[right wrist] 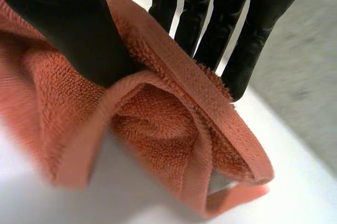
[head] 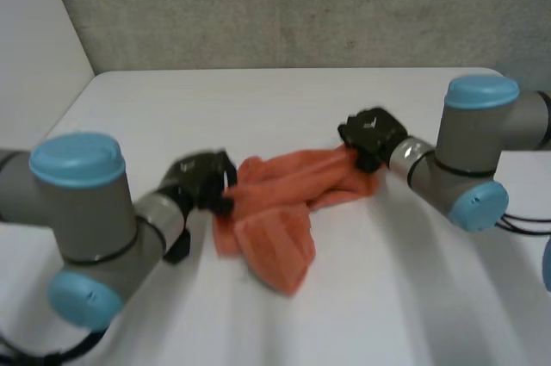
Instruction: Fold the laundry
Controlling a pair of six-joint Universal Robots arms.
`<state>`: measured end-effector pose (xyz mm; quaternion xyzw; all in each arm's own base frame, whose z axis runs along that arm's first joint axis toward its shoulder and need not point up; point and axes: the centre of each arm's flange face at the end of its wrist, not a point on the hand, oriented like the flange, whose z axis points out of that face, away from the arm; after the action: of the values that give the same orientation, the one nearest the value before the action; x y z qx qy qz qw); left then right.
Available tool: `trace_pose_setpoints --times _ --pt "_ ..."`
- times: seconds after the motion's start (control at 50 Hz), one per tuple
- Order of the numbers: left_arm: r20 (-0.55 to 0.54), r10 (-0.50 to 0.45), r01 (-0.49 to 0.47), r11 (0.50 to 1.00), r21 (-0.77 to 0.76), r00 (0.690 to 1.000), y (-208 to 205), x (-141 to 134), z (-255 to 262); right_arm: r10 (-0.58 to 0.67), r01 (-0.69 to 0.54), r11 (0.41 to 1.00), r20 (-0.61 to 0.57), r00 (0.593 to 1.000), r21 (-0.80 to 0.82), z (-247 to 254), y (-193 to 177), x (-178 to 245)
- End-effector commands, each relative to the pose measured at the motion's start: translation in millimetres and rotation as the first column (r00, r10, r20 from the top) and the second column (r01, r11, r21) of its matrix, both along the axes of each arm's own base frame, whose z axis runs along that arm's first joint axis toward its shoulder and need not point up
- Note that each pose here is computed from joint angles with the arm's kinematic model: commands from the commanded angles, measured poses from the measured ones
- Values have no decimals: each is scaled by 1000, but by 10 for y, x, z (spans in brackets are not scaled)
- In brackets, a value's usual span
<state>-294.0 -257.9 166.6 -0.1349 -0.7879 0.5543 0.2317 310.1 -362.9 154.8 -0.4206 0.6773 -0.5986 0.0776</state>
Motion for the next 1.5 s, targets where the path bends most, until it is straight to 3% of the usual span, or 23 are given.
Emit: trace_pose_setpoints --times 0.02,0.08,0.1,0.16,0.18,0.22,0.28,0.32,0.4,0.48,0.54,0.62,0.7,0.9,1.14,1.3,1.5 --pt "-45 36 -53 885 -463 998 -649 -168 1182 -120 186 920 205 971 -346 1110 -496 83" --pt "-66 100 -119 785 -608 993 -811 -78 1575 -98 209 892 279 955 -400 1384 -503 103" --pt "-88 139 -161 711 -684 986 -862 -9 1804 -64 227 869 356 932 -439 1648 -472 105" --pt "-113 149 -183 644 -742 982 -812 20 2023 32 265 836 526 850 -481 2321 -224 -31" --pt "-137 143 -195 580 -791 980 -706 36 2218 42 264 838 539 841 -478 2364 -178 -60" --pt "-142 146 -201 568 -798 979 -669 78 2233 48 257 850 554 831 -459 2371 -91 -102" --pt "-119 153 -188 589 -786 981 -636 109 2079 46 237 867 545 837 -438 2293 -16 -116" --pt "-64 153 -150 658 -738 986 -581 108 1734 23 164 926 483 875 -341 1822 75 -46" --pt "30 154 -100 766 -635 988 -506 123 1176 -53 111 981 326 944 -162 1087 263 -74" --pt "141 152 -61 862 -504 978 -409 216 554 -90 98 994 187 978 -37 645 423 -143" --pt "195 142 -45 901 -432 970 -339 265 251 -106 100 988 40 994 118 187 572 -240" --pt "249 120 -27 937 -348 961 -194 321 -43 -111 110 971 -10 994 212 20 655 -291" --pt "263 115 -24 946 -324 958 -132 349 -76 -126 122 966 3 992 227 68 663 -319" --pt "259 104 -14 945 -327 960 28 377 88 -190 144 957 169 967 250 512 790 -416" --pt "256 157 -66 942 -330 954 -113 518 99 -329 272 915 162 930 297 507 722 -964" --pt "252 171 -80 939 -334 952 -154 553 115 -279 210 918 171 945 338 436 843 -1060" --pt "255 168 -78 941 -328 952 -141 552 98 -195 163 953 105 975 254 316 1036 -1063"
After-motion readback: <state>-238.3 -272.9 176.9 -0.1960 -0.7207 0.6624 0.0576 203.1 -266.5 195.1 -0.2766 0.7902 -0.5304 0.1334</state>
